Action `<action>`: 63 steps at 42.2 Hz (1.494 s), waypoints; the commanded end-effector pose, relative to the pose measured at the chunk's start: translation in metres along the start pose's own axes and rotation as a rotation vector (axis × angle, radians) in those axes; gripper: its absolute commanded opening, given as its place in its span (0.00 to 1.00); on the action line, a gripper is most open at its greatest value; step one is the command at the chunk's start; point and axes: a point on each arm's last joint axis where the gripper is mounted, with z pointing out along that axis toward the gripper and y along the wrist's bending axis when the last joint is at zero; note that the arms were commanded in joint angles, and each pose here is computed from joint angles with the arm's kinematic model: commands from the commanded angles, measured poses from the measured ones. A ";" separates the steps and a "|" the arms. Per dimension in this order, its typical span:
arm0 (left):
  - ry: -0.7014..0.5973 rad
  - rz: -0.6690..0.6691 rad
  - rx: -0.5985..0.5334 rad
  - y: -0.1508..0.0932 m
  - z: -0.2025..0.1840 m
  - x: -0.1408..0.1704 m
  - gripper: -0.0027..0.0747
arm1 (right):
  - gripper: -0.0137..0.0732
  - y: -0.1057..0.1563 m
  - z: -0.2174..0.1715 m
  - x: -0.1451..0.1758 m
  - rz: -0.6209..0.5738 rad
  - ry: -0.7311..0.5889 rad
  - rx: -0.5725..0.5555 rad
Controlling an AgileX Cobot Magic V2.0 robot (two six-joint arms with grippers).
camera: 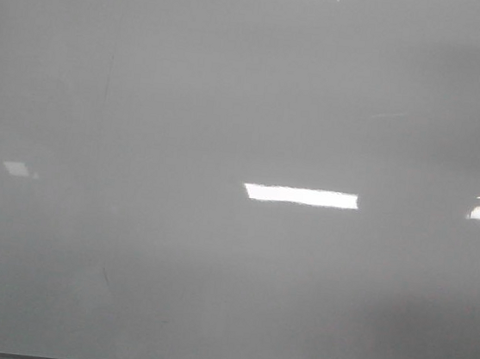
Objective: Write number 8 on whiteboard
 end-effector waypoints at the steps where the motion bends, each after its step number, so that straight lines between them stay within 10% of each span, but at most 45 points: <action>1: -0.074 -0.019 0.008 -0.001 0.002 -0.016 0.40 | 0.77 0.000 0.003 -0.014 -0.008 -0.067 -0.002; 6: -0.033 -0.022 0.036 -0.005 0.012 -0.016 0.77 | 0.78 0.001 0.011 -0.012 0.005 -0.036 -0.009; 10: -0.002 -0.002 0.074 -0.013 0.022 -0.017 0.84 | 0.78 0.001 0.015 -0.012 0.017 -0.017 -0.015; 63: 0.019 -0.023 0.102 -0.034 0.170 -0.001 0.49 | 0.78 0.001 0.019 -0.012 0.017 -0.010 -0.015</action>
